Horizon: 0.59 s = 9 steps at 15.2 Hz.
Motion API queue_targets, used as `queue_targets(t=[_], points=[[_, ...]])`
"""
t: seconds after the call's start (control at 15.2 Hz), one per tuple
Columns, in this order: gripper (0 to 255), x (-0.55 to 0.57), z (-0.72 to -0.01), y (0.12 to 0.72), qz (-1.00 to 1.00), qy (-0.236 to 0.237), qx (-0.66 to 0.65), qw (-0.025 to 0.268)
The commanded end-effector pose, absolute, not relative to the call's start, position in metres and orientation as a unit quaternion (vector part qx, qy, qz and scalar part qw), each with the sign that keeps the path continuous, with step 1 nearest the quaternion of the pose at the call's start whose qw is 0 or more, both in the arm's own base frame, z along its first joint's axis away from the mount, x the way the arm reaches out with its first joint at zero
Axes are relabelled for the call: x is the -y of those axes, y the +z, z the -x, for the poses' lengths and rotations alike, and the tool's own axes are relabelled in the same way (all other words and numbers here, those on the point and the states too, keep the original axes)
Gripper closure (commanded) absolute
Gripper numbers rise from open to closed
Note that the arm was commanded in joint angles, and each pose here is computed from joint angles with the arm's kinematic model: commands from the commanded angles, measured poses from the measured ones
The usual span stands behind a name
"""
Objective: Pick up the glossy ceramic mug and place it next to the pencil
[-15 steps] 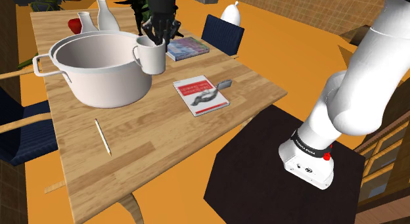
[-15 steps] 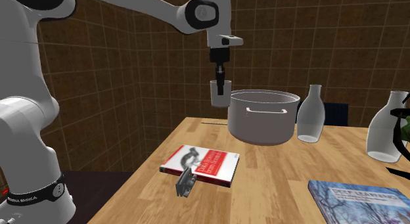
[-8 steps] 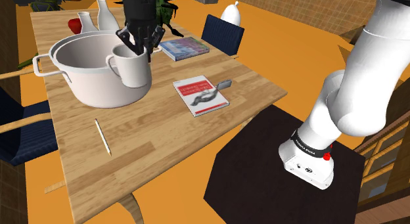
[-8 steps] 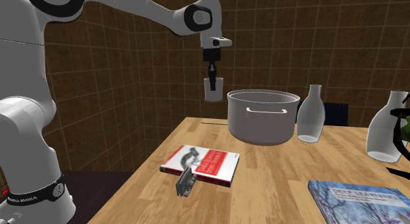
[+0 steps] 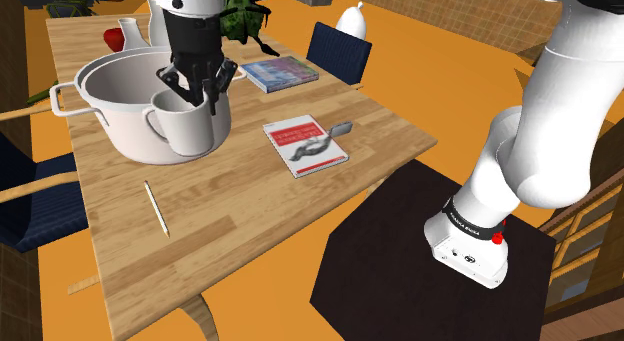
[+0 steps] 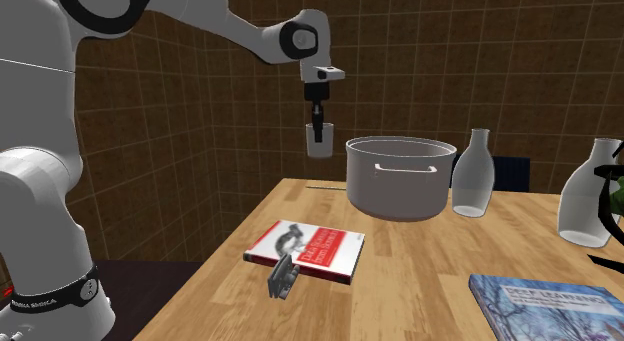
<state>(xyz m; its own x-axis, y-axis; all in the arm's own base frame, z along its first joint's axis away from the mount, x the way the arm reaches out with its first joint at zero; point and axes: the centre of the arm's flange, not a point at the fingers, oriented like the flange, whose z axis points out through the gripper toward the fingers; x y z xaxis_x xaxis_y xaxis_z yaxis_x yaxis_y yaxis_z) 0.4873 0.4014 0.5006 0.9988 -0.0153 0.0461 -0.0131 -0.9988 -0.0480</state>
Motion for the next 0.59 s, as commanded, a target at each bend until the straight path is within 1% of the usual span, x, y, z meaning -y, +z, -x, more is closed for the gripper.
queue_targets(t=[0.0,0.53], points=[[255,-0.401,-0.488,0.490,0.999,-0.024,-0.007,0.024],[255,-0.401,-0.488,0.448,0.999,-0.024,-0.007,0.024]])
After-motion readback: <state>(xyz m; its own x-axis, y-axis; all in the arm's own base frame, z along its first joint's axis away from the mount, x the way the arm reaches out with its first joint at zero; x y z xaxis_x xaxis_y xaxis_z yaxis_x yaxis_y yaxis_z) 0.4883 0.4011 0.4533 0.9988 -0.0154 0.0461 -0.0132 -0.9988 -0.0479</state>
